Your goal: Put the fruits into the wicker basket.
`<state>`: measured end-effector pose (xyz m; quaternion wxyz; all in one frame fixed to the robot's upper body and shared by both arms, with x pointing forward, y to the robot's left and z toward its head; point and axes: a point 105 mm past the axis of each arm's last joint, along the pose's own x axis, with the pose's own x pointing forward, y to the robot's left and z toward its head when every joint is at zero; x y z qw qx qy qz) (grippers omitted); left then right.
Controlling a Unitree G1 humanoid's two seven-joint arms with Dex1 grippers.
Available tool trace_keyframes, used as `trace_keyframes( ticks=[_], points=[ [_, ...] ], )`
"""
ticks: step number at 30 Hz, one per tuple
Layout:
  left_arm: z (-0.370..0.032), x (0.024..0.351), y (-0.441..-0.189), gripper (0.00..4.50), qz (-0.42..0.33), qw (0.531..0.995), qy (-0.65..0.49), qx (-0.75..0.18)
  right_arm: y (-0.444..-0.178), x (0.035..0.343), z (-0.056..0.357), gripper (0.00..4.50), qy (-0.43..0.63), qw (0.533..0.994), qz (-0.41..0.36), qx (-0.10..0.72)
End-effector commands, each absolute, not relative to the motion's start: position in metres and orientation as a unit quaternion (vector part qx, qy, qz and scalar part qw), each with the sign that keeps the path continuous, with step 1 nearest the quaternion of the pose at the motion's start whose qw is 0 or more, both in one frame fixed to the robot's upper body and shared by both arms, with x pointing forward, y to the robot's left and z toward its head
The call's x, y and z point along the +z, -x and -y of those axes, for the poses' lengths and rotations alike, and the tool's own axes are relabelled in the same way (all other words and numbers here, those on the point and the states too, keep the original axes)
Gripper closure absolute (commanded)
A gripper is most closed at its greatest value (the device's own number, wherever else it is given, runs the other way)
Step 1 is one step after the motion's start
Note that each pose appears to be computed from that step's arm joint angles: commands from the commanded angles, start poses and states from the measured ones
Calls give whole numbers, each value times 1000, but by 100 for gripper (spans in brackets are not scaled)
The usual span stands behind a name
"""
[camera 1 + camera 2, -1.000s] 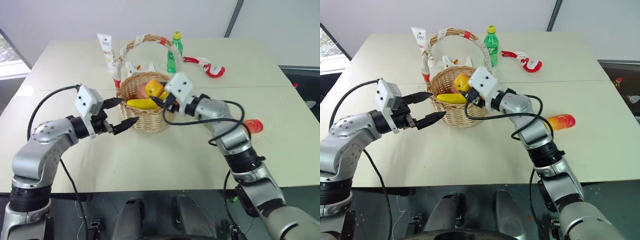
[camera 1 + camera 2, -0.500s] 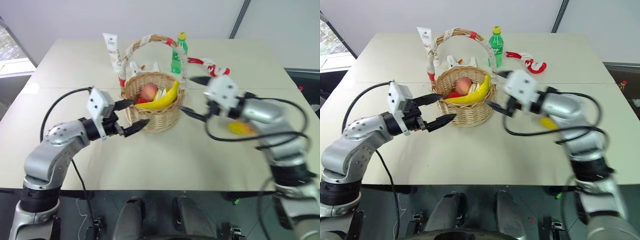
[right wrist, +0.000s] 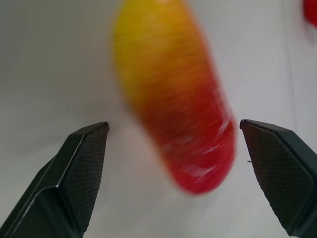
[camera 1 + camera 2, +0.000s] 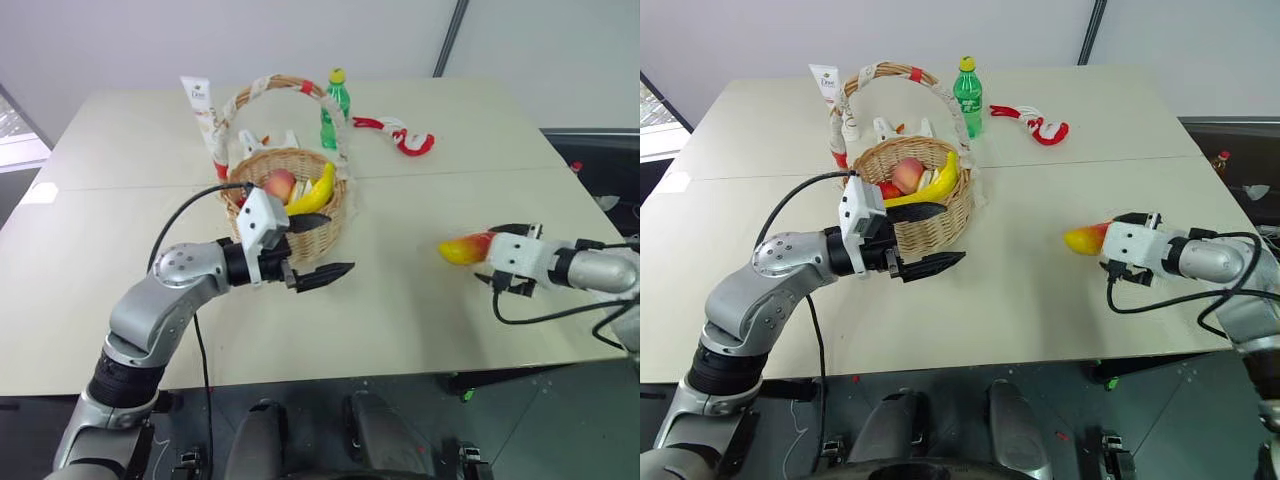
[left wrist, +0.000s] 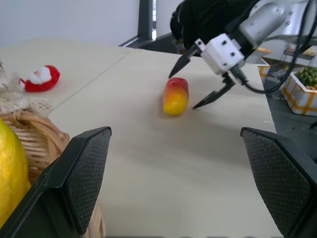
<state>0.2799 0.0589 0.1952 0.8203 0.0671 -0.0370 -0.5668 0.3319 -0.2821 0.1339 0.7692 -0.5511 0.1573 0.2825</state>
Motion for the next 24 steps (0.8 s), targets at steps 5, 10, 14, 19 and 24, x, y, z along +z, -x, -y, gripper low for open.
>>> trace_keyframes(
  ticks=[5, 10, 14, 19, 24],
  points=[
    [-64, 202, -277, 0, 56, 829, -79, -550, -350, 124, 283, 95, 571, 760, -138, 277],
    [-70, 199, -277, 0, 49, 837, -80, -540, -352, 135, 276, 313, 571, 768, -103, 270],
    [-87, 198, -283, 0, 44, 854, -77, -512, -351, 163, 254, 313, 587, 761, -40, 272],
    [-124, 205, -287, 0, 42, 882, -66, -464, -331, 208, 183, 313, 539, 761, 76, 354],
    [-157, 210, -286, 0, 36, 902, -76, -423, -300, 237, 84, 313, 435, 738, 185, 481]
  ],
)
